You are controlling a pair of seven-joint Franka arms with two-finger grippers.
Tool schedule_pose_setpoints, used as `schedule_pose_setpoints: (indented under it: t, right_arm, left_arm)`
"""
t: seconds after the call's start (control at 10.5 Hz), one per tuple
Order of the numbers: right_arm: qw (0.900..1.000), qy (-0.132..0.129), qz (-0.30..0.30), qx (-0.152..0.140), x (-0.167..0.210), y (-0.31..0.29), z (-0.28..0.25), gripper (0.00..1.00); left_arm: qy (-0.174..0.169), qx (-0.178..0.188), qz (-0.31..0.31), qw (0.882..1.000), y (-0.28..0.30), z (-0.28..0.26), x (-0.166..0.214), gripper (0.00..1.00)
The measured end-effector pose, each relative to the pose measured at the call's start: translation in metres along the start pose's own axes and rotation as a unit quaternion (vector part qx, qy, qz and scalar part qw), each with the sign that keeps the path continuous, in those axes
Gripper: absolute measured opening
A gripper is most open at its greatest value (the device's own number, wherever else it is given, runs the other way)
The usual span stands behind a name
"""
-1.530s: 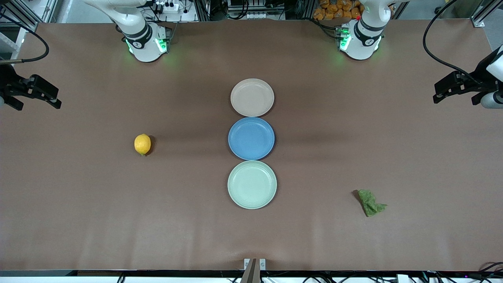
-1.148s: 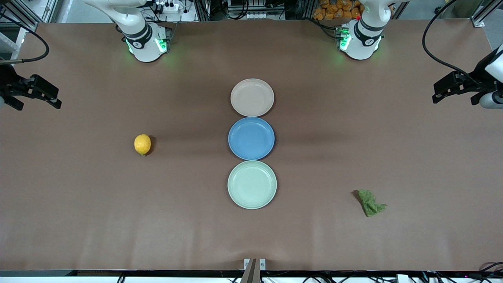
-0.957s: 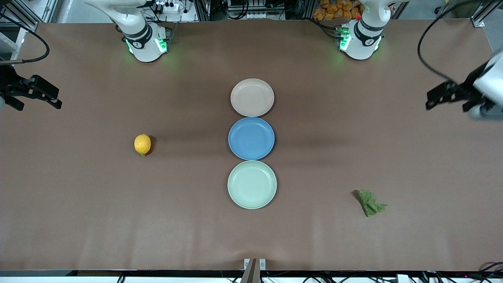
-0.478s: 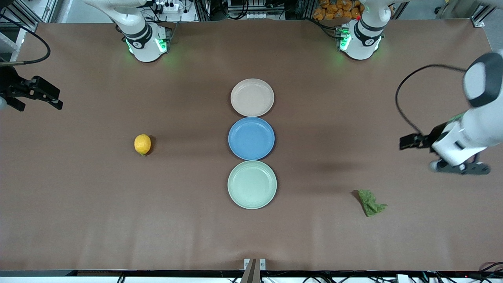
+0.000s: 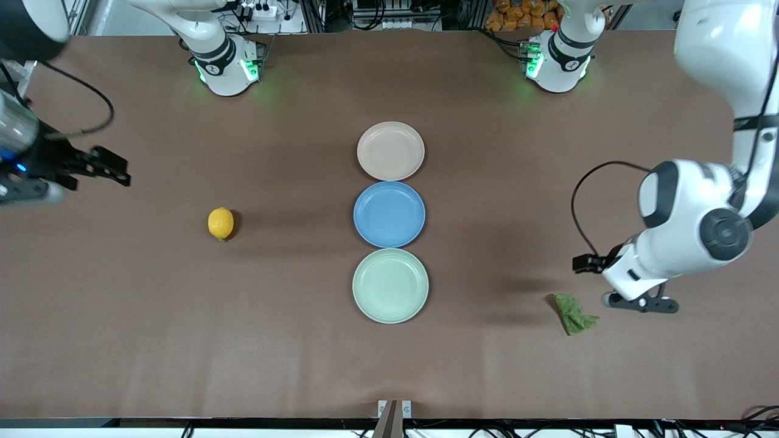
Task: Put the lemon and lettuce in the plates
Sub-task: 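Lower the right gripper toward the lemon while the left gripper approaches the lettuce, then close the right gripper on the lemon while the left gripper grasps the lettuce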
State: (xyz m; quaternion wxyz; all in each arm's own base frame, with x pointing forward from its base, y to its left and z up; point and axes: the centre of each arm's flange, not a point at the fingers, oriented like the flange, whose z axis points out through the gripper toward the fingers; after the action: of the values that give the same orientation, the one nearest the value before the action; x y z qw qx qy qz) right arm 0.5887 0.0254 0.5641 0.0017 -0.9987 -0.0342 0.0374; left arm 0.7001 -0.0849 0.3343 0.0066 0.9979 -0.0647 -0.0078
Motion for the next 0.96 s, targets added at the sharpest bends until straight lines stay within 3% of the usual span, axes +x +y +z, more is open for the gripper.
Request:
schedule_pose_setpoints:
  t: [0.48,0.67,0.96]
  right_arm:
    - [0.998,-0.044,0.016,0.029,0.025,0.006,0.136,1.0]
    - [0.997,-0.066,0.017,0.034,0.018,0.002,0.17,1.0]
    - [0.997,-0.068,0.016,0.032,0.013,-0.01,0.215,1.0]
  left_arm:
    - [0.06,-0.011,-0.006,0.998,-0.006,0.058,0.029,1.0]
    - [0.059,0.004,0.0,0.998,-0.009,0.089,0.031,1.0]
    - [0.055,0.034,0.016,0.998,-0.005,0.123,0.032,1.0]
